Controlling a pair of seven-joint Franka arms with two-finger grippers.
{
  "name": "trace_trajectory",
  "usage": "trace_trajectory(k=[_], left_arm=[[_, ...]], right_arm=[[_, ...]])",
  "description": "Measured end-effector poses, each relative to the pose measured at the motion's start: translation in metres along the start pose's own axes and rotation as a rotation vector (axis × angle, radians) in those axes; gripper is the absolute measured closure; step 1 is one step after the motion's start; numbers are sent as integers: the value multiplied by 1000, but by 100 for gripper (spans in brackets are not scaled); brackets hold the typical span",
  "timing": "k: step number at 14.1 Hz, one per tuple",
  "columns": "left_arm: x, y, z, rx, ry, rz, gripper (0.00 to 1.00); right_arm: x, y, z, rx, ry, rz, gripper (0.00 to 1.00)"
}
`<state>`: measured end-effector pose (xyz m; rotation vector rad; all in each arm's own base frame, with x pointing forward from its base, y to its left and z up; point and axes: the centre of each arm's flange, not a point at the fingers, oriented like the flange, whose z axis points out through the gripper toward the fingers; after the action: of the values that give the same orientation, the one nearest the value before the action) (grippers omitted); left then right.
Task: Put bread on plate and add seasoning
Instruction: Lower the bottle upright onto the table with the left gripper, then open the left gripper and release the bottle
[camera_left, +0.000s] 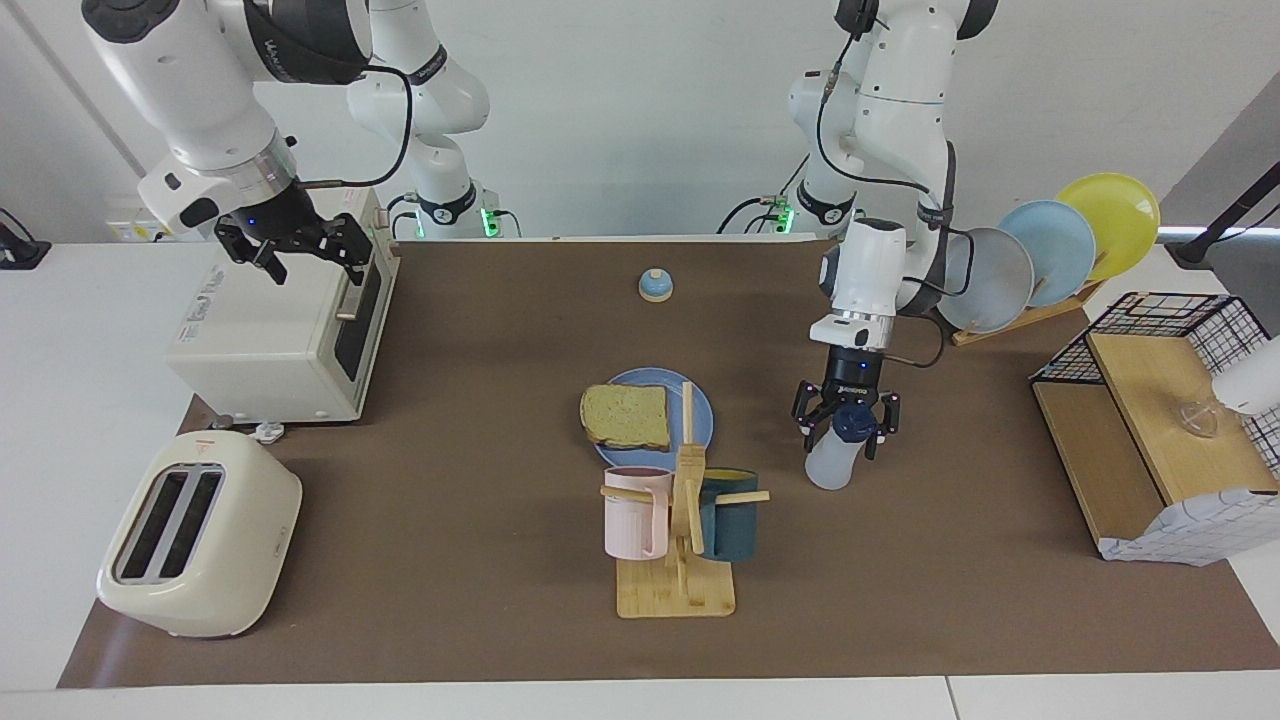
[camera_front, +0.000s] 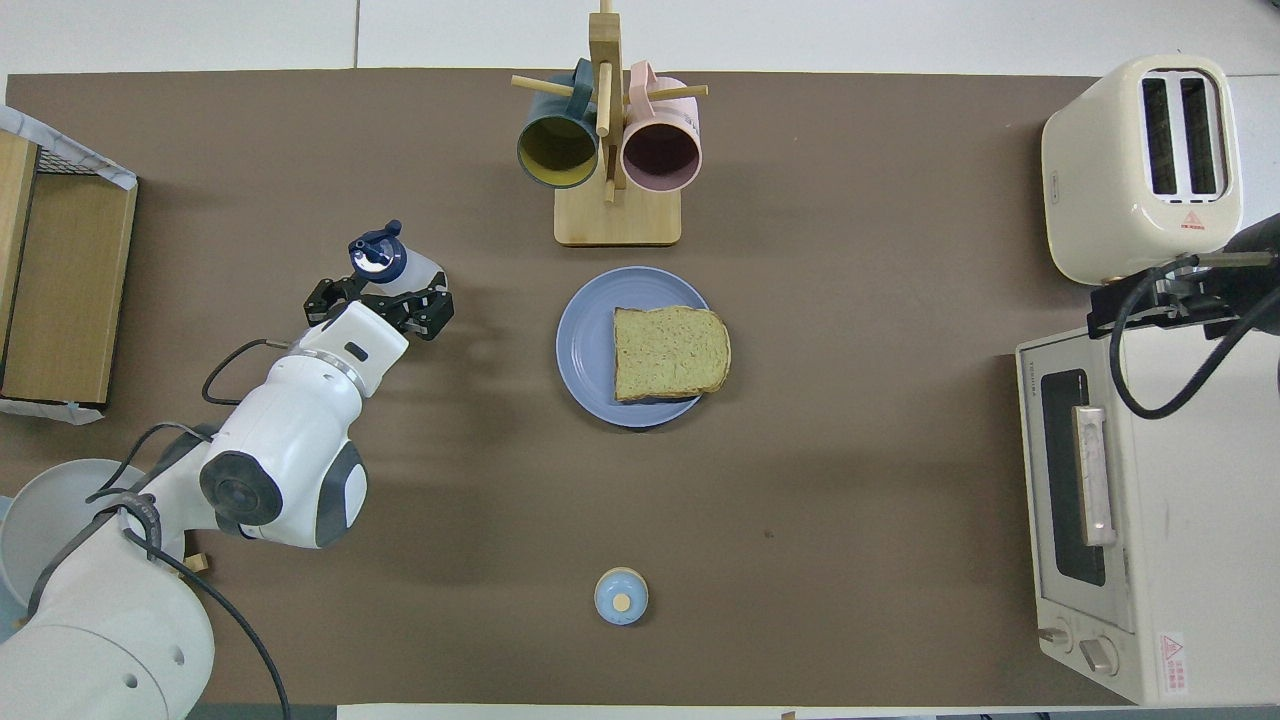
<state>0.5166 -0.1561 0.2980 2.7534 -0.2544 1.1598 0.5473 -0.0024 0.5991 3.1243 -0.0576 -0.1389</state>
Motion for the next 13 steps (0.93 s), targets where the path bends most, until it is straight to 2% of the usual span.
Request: trace_trajectory(k=[7,13], left_arm=[[-15,0,-56,-13,9,-8,0],[-10,6,-99,-34,41,-7,0]], right_arm=[[0,0,0,0,0,0,0],[0,0,0,0,0,0,0]])
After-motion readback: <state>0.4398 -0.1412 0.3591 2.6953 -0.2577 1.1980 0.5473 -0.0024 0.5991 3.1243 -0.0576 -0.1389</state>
